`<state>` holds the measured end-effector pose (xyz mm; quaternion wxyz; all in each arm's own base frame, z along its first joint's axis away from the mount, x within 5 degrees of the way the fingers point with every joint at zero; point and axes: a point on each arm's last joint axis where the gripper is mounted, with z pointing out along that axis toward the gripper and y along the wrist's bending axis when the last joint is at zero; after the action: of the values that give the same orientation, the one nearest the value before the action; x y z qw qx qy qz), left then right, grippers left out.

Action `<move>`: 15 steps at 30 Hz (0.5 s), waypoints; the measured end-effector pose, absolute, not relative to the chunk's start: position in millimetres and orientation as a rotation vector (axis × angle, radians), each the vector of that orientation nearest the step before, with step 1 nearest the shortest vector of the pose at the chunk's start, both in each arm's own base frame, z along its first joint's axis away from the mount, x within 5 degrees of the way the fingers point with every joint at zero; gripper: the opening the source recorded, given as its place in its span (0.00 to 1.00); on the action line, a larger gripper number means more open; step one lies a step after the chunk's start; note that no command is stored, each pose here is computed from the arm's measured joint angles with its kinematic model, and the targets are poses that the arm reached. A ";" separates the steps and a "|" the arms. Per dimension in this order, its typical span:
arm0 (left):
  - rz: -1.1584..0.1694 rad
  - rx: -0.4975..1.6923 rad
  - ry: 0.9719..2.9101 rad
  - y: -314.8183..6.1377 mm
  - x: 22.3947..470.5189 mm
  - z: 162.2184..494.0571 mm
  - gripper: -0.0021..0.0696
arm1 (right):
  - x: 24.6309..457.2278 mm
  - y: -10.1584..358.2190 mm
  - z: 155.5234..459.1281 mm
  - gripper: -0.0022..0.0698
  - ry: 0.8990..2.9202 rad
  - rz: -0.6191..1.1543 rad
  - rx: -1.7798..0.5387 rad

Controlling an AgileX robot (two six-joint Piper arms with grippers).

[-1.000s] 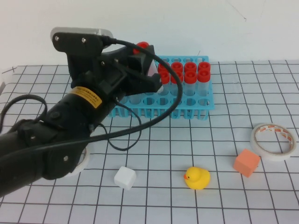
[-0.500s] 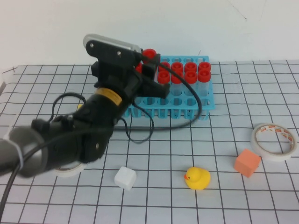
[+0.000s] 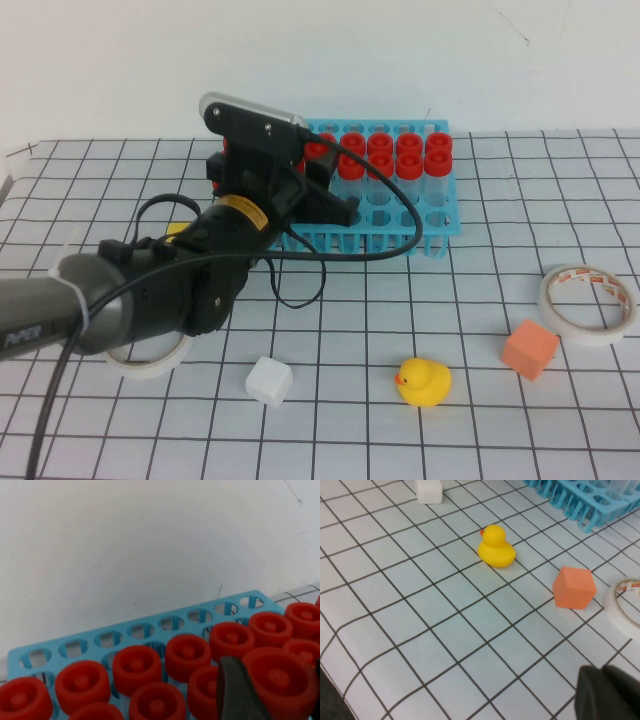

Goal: Place the test tubes

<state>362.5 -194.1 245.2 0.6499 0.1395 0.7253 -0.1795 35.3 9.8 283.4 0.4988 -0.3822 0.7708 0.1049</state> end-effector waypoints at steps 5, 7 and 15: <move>-0.415 0.311 1.667 -195.2 364.2 238.3 0.40 | 35.3 9.8 283.4 0.03 1.865 0.254 -0.925; -0.414 0.315 1.666 -195.4 364.2 238.2 0.40 | 35.3 9.8 283.4 0.03 1.865 0.254 -0.925; -0.410 0.337 1.663 -196.2 363.7 238.0 0.40 | 35.3 9.8 283.4 0.03 1.865 0.254 -0.925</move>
<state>363.7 -196.2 238.0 0.6425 0.1480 0.7300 -0.1800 35.3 9.8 283.4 0.4988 -0.3822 0.7708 0.1049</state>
